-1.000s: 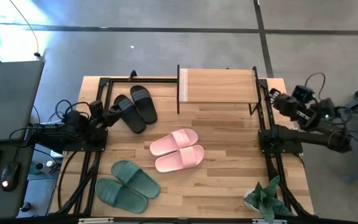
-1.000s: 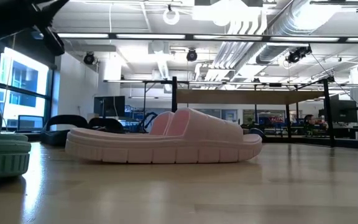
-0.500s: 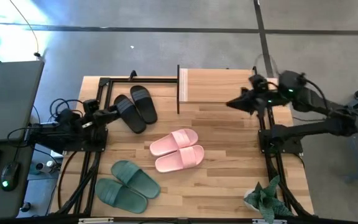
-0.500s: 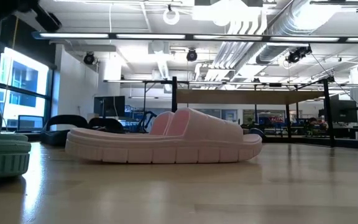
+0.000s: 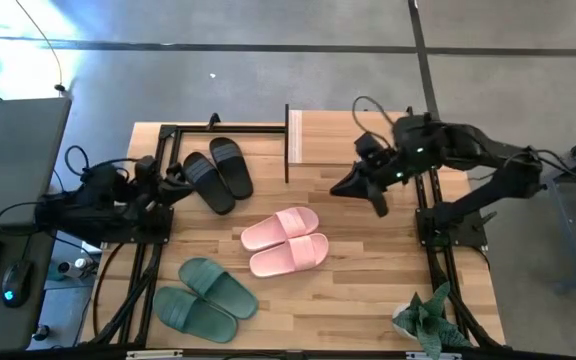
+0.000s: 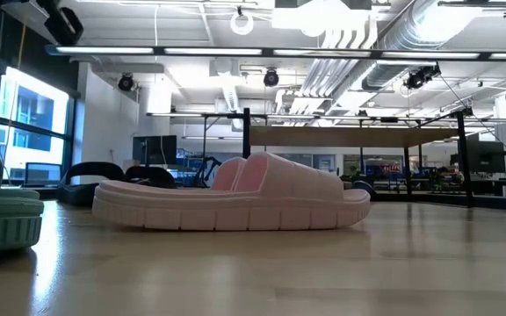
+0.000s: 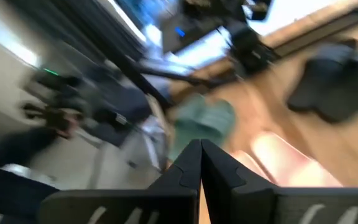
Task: Pick and place slides into the shelf
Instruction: Put the pink bottom slide on the shelf
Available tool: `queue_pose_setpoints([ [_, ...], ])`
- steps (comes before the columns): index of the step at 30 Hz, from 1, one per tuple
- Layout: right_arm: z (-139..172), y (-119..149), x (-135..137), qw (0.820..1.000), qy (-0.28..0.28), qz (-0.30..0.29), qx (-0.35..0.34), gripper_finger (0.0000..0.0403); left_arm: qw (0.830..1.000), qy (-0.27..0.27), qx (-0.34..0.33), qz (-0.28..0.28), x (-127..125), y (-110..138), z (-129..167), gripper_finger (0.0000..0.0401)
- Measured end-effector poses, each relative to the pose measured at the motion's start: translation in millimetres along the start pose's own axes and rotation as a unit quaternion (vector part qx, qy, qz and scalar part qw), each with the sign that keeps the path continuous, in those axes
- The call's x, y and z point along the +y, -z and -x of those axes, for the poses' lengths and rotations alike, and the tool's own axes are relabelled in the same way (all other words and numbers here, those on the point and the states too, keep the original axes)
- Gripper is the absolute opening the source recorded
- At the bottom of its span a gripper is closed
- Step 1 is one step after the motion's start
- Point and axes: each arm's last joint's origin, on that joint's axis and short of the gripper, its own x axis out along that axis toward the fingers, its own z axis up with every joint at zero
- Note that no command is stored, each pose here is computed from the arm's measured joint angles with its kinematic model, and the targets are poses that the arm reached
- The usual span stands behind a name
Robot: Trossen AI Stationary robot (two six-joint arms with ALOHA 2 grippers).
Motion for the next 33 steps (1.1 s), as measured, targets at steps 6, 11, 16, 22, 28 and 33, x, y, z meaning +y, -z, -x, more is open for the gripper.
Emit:
queue_pose_setpoints([
  [6,-22,-1,3,0.991,0.104,0.012,0.084,0.0002,0.987,-0.094,0.121,-0.045,1,-4,-21,0.0001],
  [11,-57,6,3,0.977,0.141,0.041,0.153,0.0031,0.962,-0.143,0.218,-0.078,7,0,-43,0.0001],
  [16,-91,13,-5,0.962,0.189,0.049,0.19,0.0094,0.947,-0.15,0.265,-0.105,12,5,-60,0.0001],
  [22,-126,20,-19,0.949,0.245,-0.02,0.197,0.0137,0.936,-0.141,0.299,-0.125,15,8,-72,0.0001],
  [28,-149,33,-24,0.935,0.265,-0.042,0.233,0.0131,0.93,-0.127,0.319,-0.132,16,12,-75,0.0002],
  [33,-165,43,-28,0.921,0.291,-0.063,0.25,0.0125,0.929,-0.128,0.322,-0.13,17,12,-75,0.0041],
])
